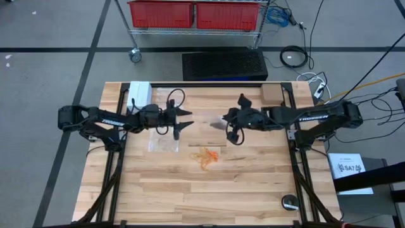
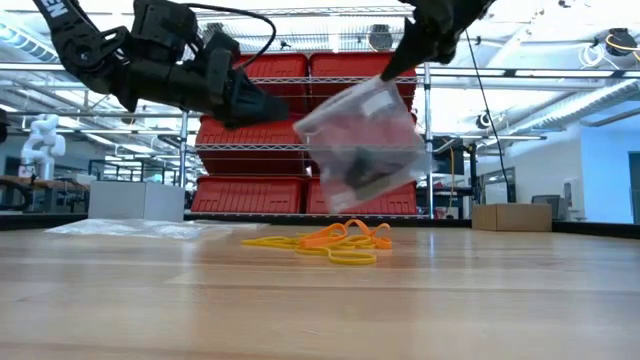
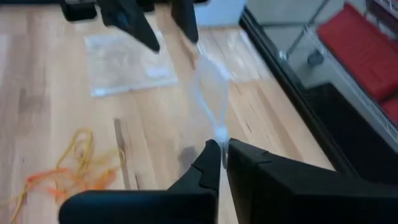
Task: Sort rubber bands
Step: Close the transparent zip bag
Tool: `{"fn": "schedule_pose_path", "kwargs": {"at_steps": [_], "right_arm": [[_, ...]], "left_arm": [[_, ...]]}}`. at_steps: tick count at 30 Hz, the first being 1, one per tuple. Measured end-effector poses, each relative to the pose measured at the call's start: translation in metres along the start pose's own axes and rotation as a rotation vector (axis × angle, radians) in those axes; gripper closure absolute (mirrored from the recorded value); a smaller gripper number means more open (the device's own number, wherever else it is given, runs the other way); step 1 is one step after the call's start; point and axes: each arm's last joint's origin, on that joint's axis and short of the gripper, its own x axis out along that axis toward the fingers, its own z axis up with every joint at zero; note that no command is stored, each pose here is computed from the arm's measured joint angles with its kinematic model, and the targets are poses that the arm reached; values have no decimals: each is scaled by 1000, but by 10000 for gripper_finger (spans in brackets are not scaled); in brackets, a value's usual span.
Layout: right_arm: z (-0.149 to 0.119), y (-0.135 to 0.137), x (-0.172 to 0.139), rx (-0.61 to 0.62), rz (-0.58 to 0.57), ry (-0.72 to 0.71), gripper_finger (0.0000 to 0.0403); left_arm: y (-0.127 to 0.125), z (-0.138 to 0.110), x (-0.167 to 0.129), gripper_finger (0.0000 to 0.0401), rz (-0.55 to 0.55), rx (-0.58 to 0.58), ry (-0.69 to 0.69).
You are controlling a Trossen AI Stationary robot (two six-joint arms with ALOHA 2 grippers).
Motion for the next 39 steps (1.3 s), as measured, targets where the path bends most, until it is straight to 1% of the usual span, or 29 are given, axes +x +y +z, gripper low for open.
{"fn": "schedule_pose_path", "kwargs": {"at_steps": [3,6,10,14,19,24,27,30,32,34,37,39], "right_arm": [[4,-4,-10,20,-29,71,403],[11,-9,-22,45,-53,129,402],[18,-19,-36,69,-166,181,402],[14,-30,-38,101,-221,253,402],[3,-40,-21,94,-308,397,402],[-7,-41,14,58,-344,529,402],[-14,-37,40,39,-317,612,402],[-20,-29,67,41,-276,635,403],[-20,-24,83,57,-233,604,398],[-18,-18,99,75,-156,553,386],[-13,-9,115,80,-16,470,357],[-8,-7,120,73,31,408,332]], "left_arm": [[1,-2,0,169,47,-1,22],[3,-3,0,166,86,5,32],[3,-3,0,166,112,11,39],[4,-5,0,166,123,26,56],[4,-6,-1,166,152,32,66],[5,-6,-1,166,172,33,74],[5,-7,-1,166,175,33,75],[5,-7,-1,166,177,33,79],[5,-7,-1,166,178,33,81],[5,-8,-1,166,185,34,87],[6,-9,-1,166,190,36,99],[6,-9,-1,166,189,50,107]]}}
